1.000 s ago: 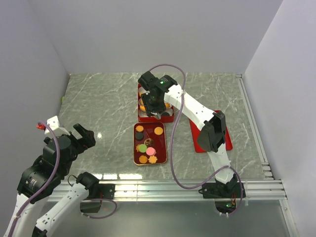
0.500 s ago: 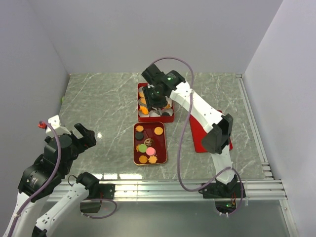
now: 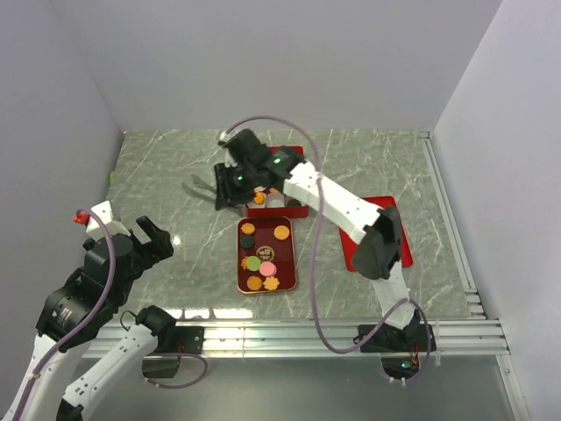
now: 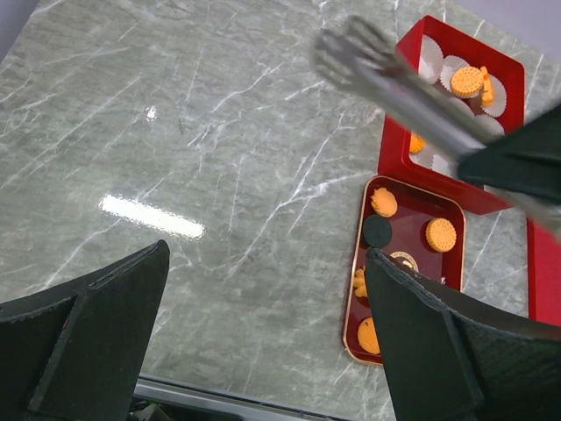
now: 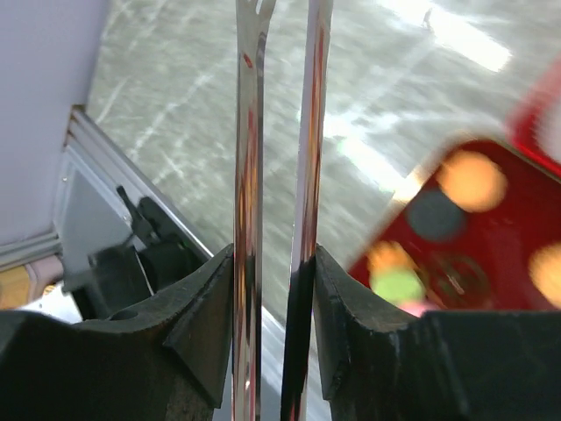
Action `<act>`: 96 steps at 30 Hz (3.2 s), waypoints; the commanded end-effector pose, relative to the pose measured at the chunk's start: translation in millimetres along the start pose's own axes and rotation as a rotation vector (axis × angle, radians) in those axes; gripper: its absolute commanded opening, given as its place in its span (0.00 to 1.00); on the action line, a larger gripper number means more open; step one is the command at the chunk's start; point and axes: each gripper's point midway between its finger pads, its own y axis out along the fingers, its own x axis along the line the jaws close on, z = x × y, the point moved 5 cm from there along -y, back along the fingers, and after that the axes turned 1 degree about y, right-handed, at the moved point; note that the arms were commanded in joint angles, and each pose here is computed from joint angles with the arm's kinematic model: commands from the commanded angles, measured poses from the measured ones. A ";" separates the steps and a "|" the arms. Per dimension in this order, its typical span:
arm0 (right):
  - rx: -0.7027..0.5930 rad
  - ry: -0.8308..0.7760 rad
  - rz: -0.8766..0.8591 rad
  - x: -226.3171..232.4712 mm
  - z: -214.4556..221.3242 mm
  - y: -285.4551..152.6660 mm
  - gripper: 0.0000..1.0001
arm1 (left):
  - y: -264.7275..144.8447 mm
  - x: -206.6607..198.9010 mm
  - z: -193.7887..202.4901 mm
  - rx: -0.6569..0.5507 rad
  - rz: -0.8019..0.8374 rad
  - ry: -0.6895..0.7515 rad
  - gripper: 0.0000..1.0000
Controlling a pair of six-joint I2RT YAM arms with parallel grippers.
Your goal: Pack the cookies
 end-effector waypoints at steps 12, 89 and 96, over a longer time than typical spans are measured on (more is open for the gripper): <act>0.028 0.108 -0.185 1.1 4.6 142.5 0.47 | 1.7 -6.3 -5.6 0.001 0.008 0.013 0.99; 0.271 0.527 0.731 -325.7 134.6 -44.7 0.37 | -12.9 6.5 -12.5 -0.069 0.006 -0.059 0.99; 0.302 0.535 0.734 -329.3 140.1 -37.8 0.16 | -12.3 7.1 -12.5 -0.068 -0.003 -0.057 0.99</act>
